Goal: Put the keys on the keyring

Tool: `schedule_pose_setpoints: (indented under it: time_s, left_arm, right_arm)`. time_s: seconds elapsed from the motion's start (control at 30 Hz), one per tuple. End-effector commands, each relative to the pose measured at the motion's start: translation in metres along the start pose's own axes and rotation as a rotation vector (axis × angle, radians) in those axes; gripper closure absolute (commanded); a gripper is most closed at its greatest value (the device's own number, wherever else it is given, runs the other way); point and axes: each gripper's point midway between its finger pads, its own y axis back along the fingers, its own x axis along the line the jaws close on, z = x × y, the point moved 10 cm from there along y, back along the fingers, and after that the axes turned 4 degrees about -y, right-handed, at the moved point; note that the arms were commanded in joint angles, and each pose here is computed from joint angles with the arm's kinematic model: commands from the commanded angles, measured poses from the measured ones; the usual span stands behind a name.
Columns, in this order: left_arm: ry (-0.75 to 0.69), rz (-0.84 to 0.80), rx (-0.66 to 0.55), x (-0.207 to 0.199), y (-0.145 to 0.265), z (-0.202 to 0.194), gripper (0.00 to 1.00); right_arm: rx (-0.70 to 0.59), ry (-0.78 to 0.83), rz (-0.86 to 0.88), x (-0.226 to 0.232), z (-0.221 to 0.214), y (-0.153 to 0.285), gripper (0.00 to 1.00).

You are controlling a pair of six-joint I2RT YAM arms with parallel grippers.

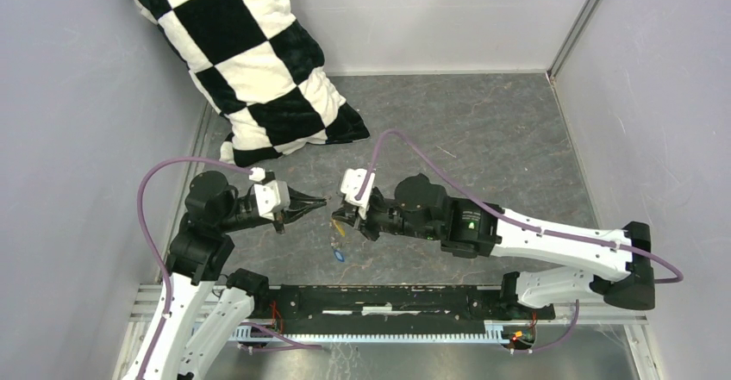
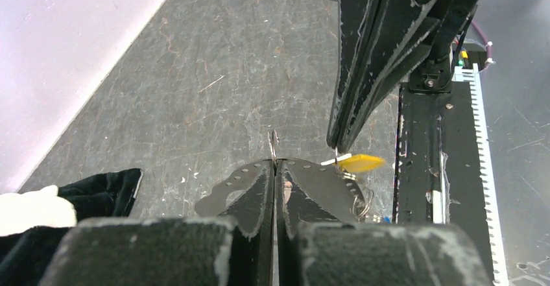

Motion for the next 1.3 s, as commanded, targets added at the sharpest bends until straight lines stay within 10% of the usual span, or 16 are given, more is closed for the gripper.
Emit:
schedule_pose_setpoints:
  time_s: [0.0,0.73,1.27]
  left_arm:
    - [-0.08,0.0,-0.002,0.002,0.001,0.0,0.98]
    - [0.076,0.277,0.1,0.017,0.004,-0.012,0.98]
    - [0.032,0.371,0.034,0.01,0.014,-0.008,0.98]
  right_arm:
    - [-0.043,0.024,-0.057,0.0,0.022,-0.003,1.0]
    - [0.033,0.031,-0.408,-0.002,0.041,0.002,1.0]
    - [-0.02,-0.213,-0.247,0.023,0.039,-0.035,1.0]
